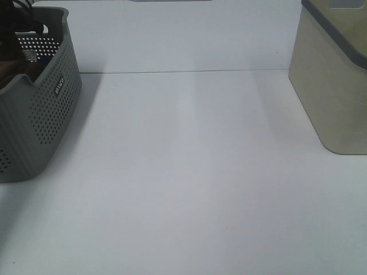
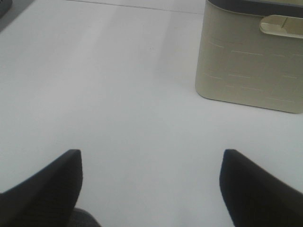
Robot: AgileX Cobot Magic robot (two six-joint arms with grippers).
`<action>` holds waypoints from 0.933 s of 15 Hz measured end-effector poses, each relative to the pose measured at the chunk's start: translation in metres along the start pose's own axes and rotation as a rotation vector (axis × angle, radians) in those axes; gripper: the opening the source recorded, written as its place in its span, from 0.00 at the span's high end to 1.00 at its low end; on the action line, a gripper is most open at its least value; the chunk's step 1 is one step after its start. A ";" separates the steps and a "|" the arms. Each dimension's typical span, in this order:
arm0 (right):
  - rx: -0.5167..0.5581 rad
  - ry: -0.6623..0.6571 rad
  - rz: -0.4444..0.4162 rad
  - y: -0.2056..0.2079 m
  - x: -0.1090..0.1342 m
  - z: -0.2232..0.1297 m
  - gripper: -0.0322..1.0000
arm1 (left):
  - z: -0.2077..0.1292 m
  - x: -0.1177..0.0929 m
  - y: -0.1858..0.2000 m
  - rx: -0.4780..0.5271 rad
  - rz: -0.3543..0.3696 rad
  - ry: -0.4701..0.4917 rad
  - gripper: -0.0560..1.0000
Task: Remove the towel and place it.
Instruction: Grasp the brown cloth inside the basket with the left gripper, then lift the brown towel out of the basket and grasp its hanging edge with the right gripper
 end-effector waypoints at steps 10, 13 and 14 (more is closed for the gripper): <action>0.000 0.000 0.000 0.000 0.000 0.000 0.24 | 0.055 -0.011 0.192 -0.358 -0.204 0.058 0.95; 0.000 0.000 0.000 0.000 0.000 0.000 0.24 | 0.057 -0.035 0.267 -0.492 -0.269 0.015 0.95; 0.000 0.000 0.000 0.000 0.000 0.000 0.24 | 0.056 -0.044 0.288 -0.526 -0.295 -0.002 0.95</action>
Point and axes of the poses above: a point on each arm's last joint axis where the gripper is mounted, y pointing back along that axis away from the gripper, x along the wrist's bending axis when the last joint is at zero, z = x × y, the point moved 3 cm from there along -y, pointing out along that axis toward the gripper
